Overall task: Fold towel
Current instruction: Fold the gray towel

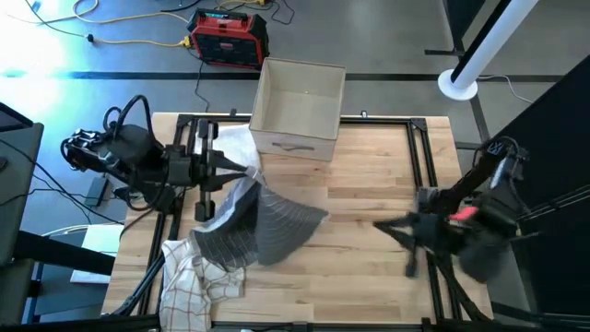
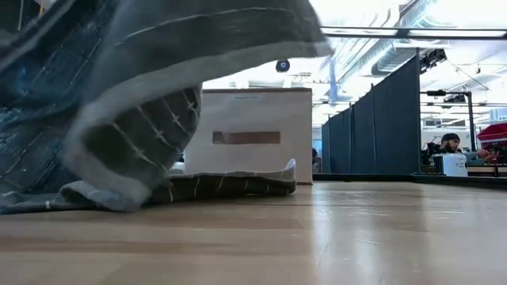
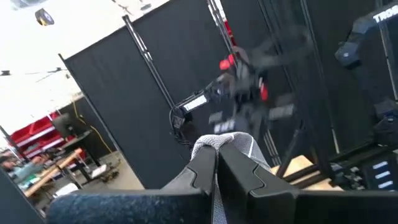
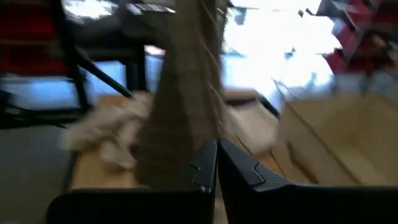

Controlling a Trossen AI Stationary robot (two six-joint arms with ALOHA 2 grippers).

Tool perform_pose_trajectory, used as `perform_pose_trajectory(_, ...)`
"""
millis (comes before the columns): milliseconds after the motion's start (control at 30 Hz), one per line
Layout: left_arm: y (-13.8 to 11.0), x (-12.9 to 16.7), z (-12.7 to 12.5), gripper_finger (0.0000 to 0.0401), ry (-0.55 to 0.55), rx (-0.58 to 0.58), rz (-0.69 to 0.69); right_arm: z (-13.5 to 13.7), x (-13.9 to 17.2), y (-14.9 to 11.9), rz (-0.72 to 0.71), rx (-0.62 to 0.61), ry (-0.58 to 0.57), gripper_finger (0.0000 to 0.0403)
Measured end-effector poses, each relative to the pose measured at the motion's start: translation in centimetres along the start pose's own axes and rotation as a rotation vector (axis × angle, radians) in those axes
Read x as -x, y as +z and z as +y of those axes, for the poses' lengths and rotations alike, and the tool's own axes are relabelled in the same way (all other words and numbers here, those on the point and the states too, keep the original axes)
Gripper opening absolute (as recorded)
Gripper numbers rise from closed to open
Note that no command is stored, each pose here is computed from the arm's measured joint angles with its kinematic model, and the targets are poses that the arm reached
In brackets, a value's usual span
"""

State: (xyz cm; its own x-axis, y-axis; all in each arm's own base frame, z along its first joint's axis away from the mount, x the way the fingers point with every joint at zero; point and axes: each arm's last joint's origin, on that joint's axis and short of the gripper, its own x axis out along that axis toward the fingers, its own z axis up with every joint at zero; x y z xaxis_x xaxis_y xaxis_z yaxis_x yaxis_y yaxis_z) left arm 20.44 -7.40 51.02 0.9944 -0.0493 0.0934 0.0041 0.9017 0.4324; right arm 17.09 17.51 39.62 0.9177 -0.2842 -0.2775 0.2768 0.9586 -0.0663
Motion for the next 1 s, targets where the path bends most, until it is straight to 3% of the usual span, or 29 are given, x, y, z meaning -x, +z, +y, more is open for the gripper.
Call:
perform_pose_trajectory(233, -0.1, 0.1, 0.0, 0.0000, -0.008, 0.004, 0.016, -1.4, -5.5, -8.6, 0.149, -0.031, -0.118, 0.0000)
perform_pose_trajectory(300, -0.2, 0.1, 0.0, 0.0000, -0.010, 0.009, 0.026, -1.6, -7.4, -10.5, 0.197, -0.040, -0.074, 0.0002)
perform_pose_trajectory(400, -0.5, 0.1, 0.0, 0.0000, -0.008, 0.024, 0.048, -2.0, -10.1, -12.0, 0.198, -0.106, 0.096, 0.0018)
perform_pose_trajectory(567, -0.7, 0.1, -0.1, 0.0000, -0.020, 0.087, 0.074, -3.6, -13.6, -13.8, 0.062, -0.128, 0.321, 0.0085)
perform_pose_trajectory(833, -1.3, 0.2, -0.5, 0.0000, -0.070, 0.170, 0.129, -6.0, -18.0, -15.2, 0.026, -0.039, 0.427, 0.0228)
perform_pose_trajectory(1000, -1.3, 0.2, -0.5, 0.0000, -0.070, 0.175, 0.129, -6.1, -21.2, -16.0, 0.008, 0.032, 0.531, 0.0273)
